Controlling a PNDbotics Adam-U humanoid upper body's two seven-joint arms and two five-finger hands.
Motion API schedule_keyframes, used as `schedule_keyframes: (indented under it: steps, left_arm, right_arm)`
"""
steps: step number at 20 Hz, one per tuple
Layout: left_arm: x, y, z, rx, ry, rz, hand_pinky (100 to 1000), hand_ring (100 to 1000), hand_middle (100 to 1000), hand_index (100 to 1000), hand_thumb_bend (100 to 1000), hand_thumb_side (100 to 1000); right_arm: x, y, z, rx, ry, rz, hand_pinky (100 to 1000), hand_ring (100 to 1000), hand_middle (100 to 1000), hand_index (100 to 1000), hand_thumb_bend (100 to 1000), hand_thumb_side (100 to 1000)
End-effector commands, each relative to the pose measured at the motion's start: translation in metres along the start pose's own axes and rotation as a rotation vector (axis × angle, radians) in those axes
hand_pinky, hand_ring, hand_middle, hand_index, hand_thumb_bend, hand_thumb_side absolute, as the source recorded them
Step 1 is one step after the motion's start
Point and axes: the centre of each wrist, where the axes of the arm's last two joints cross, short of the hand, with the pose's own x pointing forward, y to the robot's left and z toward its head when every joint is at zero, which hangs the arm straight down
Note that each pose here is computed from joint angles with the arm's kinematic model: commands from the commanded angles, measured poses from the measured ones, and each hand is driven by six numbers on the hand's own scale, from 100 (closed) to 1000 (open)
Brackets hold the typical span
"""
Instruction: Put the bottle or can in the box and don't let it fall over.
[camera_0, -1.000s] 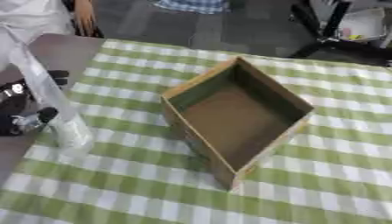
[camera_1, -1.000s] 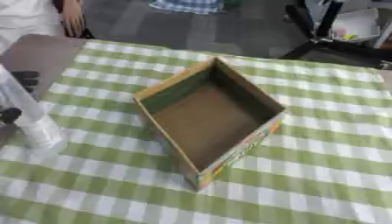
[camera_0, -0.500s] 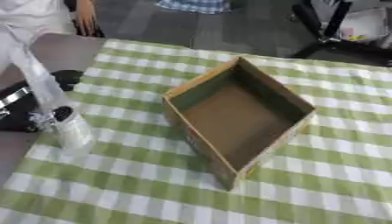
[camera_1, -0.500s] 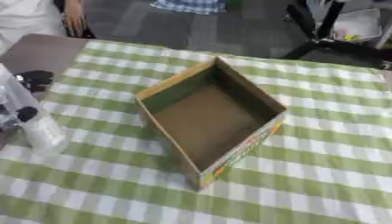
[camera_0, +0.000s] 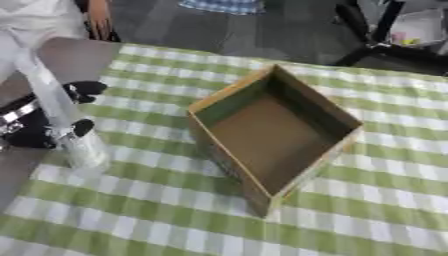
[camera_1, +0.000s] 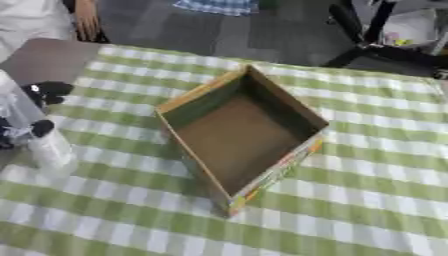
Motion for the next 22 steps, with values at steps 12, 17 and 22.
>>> schedule_keyframes:
  steps: [12,17,22]
  left_arm:
    - [-0.001,-0.001,0.000,-0.047,0.009,-0.054,1000,1000,851,913,278,418]
    - [-0.006,-0.009,0.002,-0.064,0.025,-0.067,1000,1000,836,881,279,408]
    - [-0.012,-0.013,0.006,-0.069,0.050,-0.077,1000,1000,817,873,270,390]
  right_arm:
    - [0.006,-0.002,-0.004,0.016,-0.010,0.015,922,1000,1000,1000,100,615]
    - [0.006,-0.001,-0.004,0.014,-0.011,0.014,922,1000,1000,1000,100,615]
    - [0.006,-0.001,-0.003,0.014,-0.011,0.014,923,1000,1000,1000,100,614]
